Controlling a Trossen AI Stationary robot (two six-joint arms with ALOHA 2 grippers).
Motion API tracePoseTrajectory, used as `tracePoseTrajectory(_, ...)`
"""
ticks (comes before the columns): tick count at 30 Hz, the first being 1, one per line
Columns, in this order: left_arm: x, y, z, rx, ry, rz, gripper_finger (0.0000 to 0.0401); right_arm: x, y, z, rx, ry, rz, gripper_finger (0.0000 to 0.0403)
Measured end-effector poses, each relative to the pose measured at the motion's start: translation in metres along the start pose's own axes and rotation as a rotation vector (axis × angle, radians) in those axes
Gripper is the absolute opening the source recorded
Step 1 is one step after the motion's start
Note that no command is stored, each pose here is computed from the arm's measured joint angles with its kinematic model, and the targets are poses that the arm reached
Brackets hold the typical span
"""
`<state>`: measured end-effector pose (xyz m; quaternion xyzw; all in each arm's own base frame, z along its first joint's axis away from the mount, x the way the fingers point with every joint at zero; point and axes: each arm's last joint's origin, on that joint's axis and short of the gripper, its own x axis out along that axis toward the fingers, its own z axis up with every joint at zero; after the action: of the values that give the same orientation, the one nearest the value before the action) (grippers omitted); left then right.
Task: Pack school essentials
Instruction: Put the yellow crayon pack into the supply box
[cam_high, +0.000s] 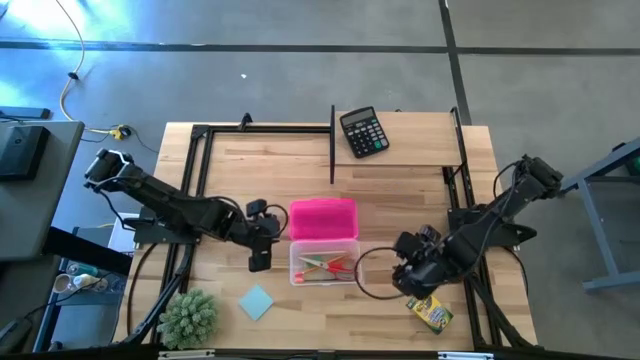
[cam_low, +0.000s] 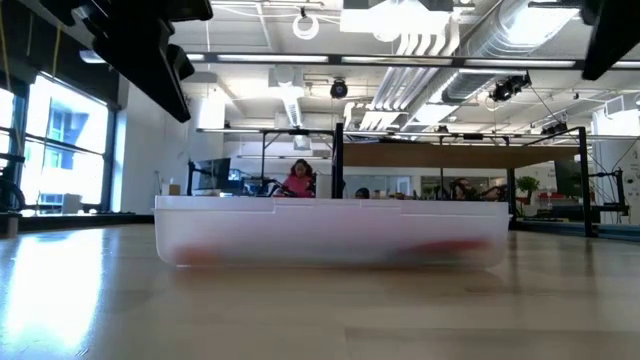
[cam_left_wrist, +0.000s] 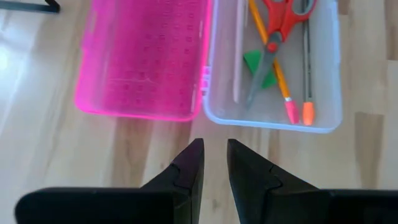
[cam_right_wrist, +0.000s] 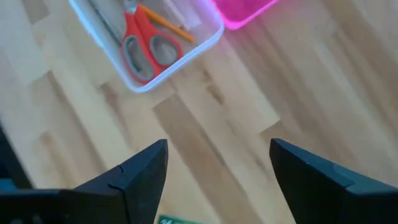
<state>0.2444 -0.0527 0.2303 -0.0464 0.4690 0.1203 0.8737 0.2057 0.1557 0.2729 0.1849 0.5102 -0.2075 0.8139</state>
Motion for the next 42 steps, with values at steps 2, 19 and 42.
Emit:
tracePoseTrajectory(2, 0.001, 0.003, 0.001, 0.013, 0.0, 0.007, 0.0062, -0.003, 0.002, -0.007, 0.026, 0.003, 0.011, 0.0273)
tracePoseTrajectory(19, 0.002, 0.005, 0.011, -0.024, -0.079, -0.011, 0.0062, -0.006, 0.02, -0.065, 0.138, 0.178, -0.022, 0.0273)
tracePoseTrajectory(42, 0.001, 0.002, 0.02, -0.051, -0.166, -0.043, 0.0062, -0.012, 0.021, -0.102, 0.164, 0.221, -0.091, 0.0273)
